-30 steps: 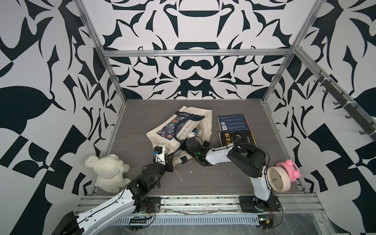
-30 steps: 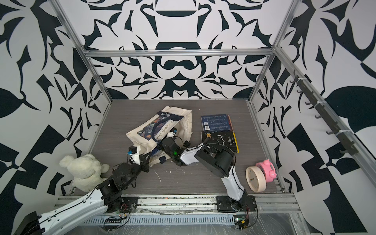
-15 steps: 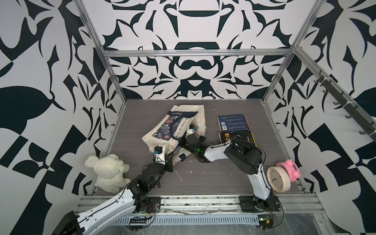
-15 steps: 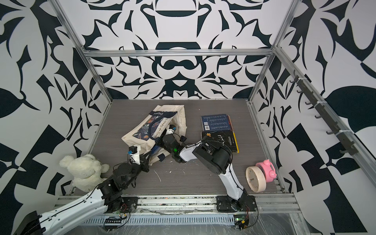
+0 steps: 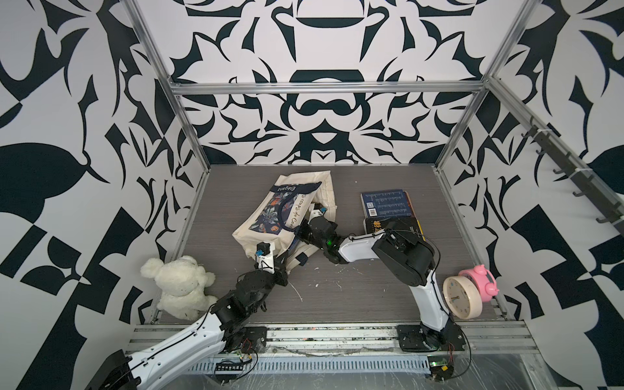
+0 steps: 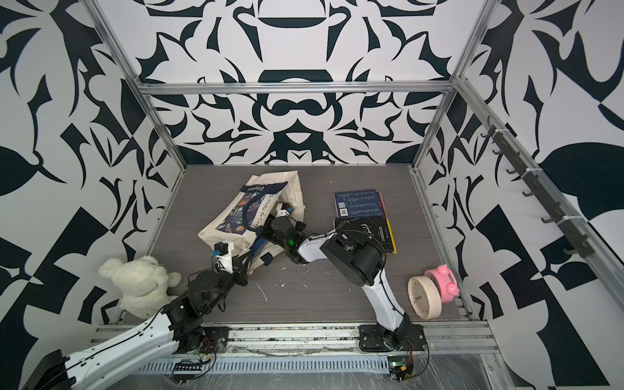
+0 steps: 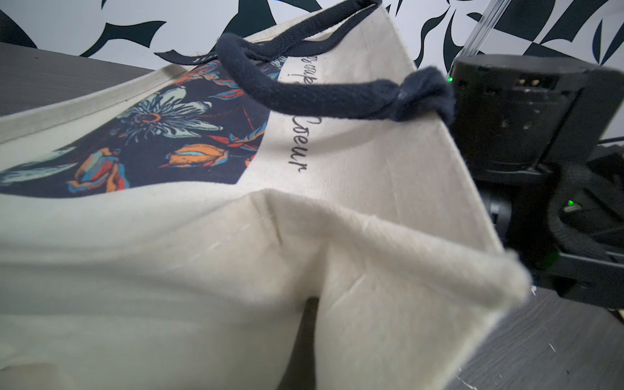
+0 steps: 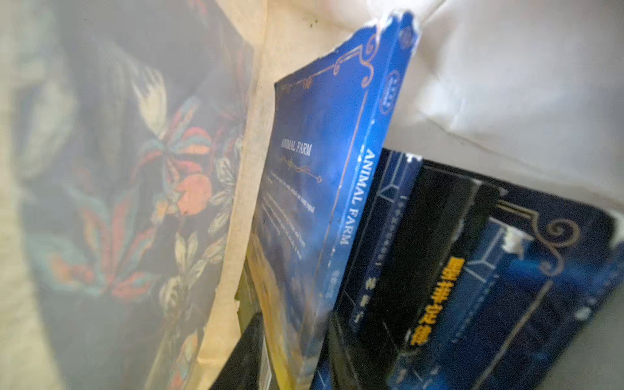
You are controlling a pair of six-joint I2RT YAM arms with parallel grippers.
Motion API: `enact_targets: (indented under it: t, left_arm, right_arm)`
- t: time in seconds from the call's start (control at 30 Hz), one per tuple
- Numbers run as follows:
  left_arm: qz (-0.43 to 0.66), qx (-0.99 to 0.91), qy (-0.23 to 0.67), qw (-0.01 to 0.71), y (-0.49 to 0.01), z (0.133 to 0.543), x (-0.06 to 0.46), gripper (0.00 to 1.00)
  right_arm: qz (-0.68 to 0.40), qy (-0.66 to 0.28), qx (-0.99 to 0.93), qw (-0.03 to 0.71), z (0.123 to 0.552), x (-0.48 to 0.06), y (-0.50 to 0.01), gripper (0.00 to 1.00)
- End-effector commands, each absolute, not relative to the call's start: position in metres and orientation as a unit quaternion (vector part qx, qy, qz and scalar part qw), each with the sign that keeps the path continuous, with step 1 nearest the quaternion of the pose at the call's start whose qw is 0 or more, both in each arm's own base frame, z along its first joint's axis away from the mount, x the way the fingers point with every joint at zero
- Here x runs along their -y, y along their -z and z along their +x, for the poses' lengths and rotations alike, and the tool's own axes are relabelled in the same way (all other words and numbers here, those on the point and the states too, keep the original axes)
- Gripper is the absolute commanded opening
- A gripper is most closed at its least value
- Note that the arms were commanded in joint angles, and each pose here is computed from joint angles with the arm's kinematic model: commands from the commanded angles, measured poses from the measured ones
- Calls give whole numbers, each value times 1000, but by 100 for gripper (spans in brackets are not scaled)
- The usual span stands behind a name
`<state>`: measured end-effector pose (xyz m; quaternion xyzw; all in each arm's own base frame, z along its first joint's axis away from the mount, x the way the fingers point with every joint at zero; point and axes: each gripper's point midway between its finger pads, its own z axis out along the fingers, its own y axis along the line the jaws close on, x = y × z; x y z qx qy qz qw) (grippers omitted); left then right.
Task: Take out the books from the canvas bag
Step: Pick up the book from the canvas bag.
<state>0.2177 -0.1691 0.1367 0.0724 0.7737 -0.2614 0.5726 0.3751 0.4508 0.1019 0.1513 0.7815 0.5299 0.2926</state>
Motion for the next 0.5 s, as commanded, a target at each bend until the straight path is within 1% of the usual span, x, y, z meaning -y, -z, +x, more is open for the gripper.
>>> enact_targets:
  t: [0.0,0.27,0.47]
  left_arm:
    - [95,-735,324,588,-167,210,188,0]
    - [95,-734,324,589,-168,210,188,0]
    - [95,-733,325,590,-169,209,188,0]
  right_arm:
    - [135,-602,-716,327,387,-463,-180,35]
    - [133,-613,-711,317,388,-466,-186,36]
    - [148,-582,-737,312,392,-458,-171,36]
